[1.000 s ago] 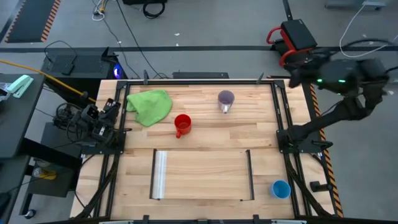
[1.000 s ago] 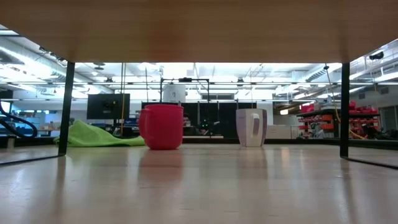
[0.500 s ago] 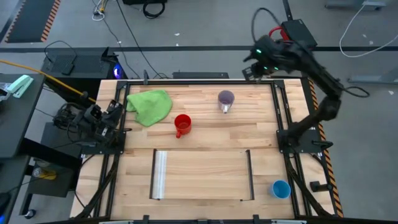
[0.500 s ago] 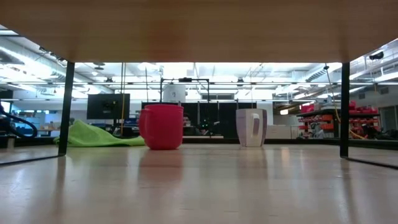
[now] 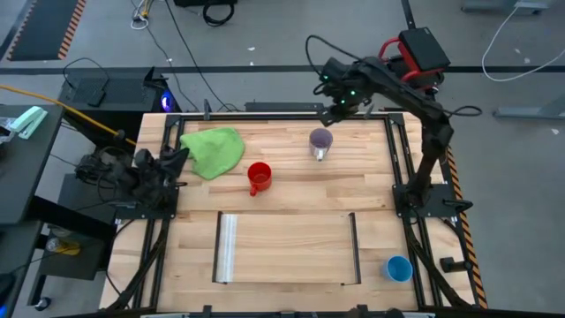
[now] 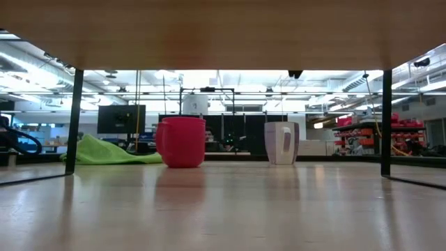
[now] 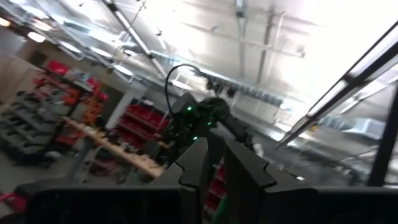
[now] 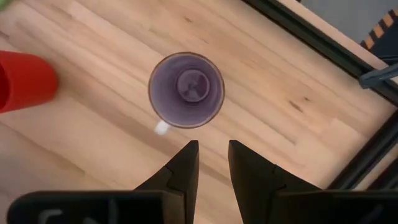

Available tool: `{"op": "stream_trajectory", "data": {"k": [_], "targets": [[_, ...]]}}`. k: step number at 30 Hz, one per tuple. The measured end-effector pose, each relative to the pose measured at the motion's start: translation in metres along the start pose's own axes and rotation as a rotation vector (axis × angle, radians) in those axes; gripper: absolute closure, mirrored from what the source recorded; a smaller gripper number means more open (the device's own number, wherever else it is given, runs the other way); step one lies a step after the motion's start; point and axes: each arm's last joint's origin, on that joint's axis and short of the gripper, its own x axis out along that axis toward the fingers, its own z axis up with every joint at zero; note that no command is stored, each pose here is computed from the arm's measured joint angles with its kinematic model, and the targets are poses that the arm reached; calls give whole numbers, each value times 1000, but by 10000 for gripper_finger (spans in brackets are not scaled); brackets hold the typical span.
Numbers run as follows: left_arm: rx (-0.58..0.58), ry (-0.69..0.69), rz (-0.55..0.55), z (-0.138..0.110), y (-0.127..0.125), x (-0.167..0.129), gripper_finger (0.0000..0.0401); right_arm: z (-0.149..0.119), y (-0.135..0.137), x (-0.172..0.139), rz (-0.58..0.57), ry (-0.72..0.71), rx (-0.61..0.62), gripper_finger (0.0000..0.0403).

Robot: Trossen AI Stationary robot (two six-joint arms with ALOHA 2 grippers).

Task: Stack small to large cups/mugs on shelf
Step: Put the purple mug on the shelf

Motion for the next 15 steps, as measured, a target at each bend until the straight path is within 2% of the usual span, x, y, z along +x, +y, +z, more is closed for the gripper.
{"op": "stream_trajectory", "data": {"k": [5, 15], "targets": [[33, 56, 49, -7, 2, 0, 331, 7, 6, 17, -28, 40, -14, 305], [45, 105, 88, -14, 3, -1, 311, 22, 11, 47, -68, 78, -50, 269]]}}
